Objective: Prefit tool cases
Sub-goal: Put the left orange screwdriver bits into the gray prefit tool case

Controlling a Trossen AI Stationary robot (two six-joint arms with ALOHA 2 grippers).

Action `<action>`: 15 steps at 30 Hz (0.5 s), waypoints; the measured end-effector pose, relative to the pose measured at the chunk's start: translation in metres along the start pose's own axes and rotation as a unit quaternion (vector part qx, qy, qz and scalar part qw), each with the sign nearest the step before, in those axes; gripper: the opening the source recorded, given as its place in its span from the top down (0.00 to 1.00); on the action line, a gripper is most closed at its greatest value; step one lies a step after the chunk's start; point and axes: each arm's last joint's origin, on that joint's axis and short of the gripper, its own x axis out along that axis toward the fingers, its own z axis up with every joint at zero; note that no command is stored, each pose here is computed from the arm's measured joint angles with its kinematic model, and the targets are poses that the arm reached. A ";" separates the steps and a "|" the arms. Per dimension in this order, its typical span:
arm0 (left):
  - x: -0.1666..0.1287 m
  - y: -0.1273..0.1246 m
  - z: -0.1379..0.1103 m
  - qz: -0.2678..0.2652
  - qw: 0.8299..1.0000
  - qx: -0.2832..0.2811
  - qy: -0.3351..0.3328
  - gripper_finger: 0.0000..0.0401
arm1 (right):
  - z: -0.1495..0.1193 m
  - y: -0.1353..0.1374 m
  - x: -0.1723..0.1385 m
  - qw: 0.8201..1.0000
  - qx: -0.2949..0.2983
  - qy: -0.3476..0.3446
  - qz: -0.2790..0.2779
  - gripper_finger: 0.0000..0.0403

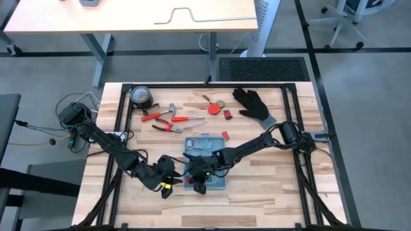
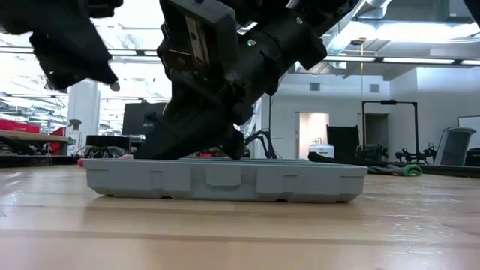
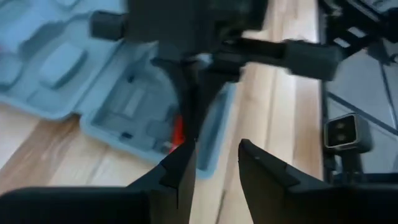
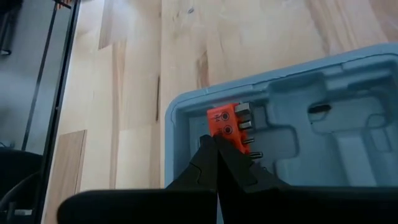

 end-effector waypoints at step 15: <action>0.050 0.000 0.011 0.010 0.982 0.156 0.106 0.99 | 0.002 -0.004 0.000 1.000 0.009 0.001 0.008 1.00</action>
